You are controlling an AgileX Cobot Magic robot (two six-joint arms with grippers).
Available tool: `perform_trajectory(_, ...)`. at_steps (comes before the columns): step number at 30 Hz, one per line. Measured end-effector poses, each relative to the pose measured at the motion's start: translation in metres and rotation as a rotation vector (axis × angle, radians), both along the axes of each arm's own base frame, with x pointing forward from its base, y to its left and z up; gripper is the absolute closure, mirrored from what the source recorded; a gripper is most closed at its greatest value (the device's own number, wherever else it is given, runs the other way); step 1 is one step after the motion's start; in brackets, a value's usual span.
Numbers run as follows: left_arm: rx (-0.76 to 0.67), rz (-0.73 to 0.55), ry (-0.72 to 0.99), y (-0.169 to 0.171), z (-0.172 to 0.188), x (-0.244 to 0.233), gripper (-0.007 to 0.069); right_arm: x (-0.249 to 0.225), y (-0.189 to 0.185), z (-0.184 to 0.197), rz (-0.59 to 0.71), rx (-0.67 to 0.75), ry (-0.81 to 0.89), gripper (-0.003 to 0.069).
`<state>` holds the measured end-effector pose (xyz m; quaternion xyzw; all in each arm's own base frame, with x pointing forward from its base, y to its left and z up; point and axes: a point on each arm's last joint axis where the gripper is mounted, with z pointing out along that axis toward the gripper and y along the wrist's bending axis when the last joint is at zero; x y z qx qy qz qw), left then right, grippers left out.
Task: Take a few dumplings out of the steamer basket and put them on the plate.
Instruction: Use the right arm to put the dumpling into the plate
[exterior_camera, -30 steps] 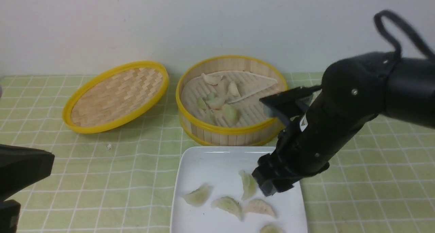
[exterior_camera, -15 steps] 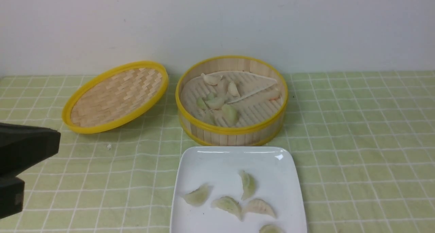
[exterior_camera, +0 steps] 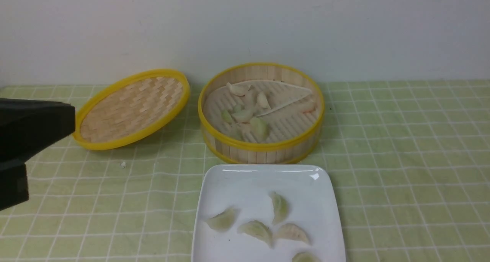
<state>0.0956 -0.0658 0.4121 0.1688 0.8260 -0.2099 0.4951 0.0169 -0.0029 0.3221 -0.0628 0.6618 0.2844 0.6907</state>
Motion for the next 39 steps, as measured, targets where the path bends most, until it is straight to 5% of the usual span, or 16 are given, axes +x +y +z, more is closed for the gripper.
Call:
perform_trajectory(19,-0.107,0.002,-0.144,0.041,-0.055,-0.059,0.0631,0.001,0.001,0.001,0.001,-0.002,-0.009,0.0672)
perform_trajectory(31,-0.054,0.002,-0.142,0.042,-0.06,-0.058,0.0631,0.001,0.001,0.001,0.0,-0.003,-0.008,0.0672)
perform_trajectory(39,0.041,0.082,-0.32,0.043,-0.096,-0.046,0.0631,0.001,0.001,0.001,0.0,-0.003,-0.008,0.0672)
